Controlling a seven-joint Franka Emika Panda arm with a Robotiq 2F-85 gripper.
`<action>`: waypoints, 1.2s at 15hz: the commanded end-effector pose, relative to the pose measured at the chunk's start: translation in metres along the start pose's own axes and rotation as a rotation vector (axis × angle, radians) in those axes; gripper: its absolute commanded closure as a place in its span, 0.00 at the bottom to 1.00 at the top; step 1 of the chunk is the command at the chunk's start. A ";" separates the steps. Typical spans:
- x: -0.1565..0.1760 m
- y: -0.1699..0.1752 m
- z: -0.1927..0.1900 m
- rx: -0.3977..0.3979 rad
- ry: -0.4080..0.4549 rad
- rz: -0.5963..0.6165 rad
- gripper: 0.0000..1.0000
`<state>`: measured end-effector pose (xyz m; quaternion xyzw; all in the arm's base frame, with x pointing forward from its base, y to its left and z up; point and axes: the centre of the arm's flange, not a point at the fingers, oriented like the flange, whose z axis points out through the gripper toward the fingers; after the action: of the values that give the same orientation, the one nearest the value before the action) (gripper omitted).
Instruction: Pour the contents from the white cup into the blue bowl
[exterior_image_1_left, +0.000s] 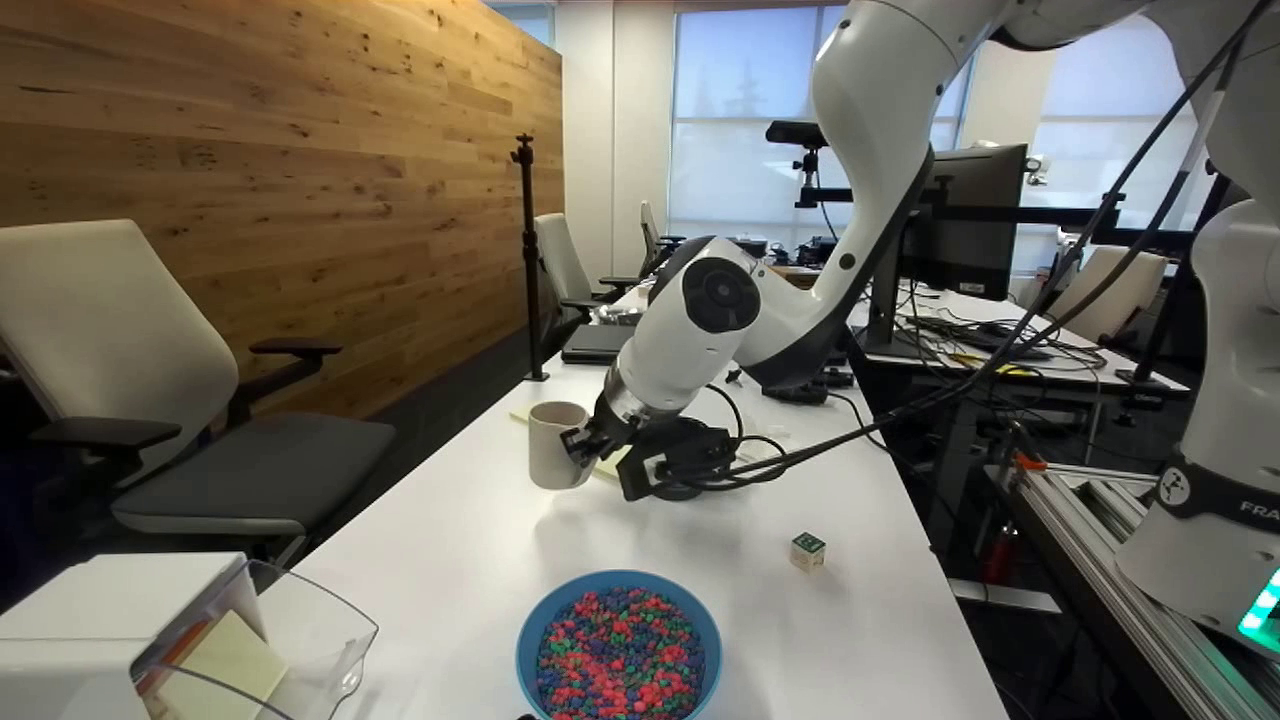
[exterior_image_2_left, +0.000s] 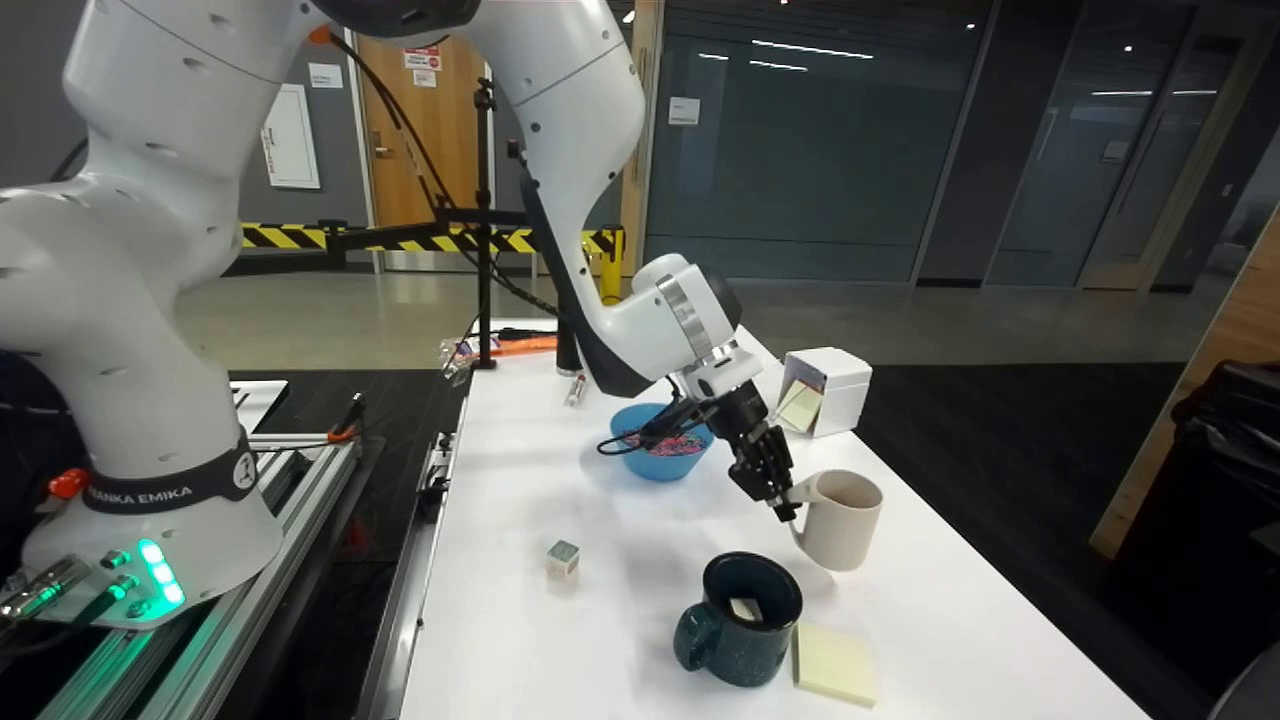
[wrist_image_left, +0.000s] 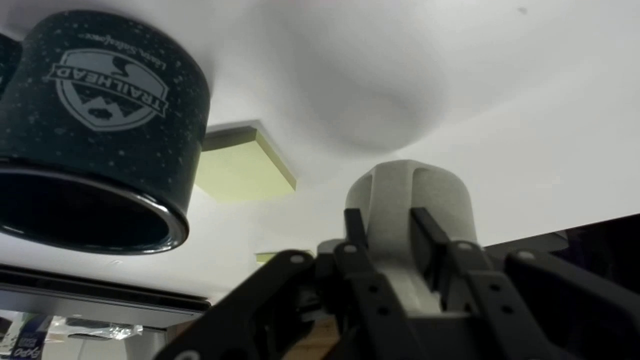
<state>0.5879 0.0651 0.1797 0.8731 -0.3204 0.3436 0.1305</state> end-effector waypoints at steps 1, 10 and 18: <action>0.023 0.019 -0.043 0.000 0.038 0.012 0.93; 0.019 0.027 -0.152 0.016 0.090 -0.002 0.93; -0.034 0.077 -0.180 -0.024 0.117 -0.058 0.93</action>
<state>0.4686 0.1178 0.2819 0.8628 -0.2918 0.3810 0.1589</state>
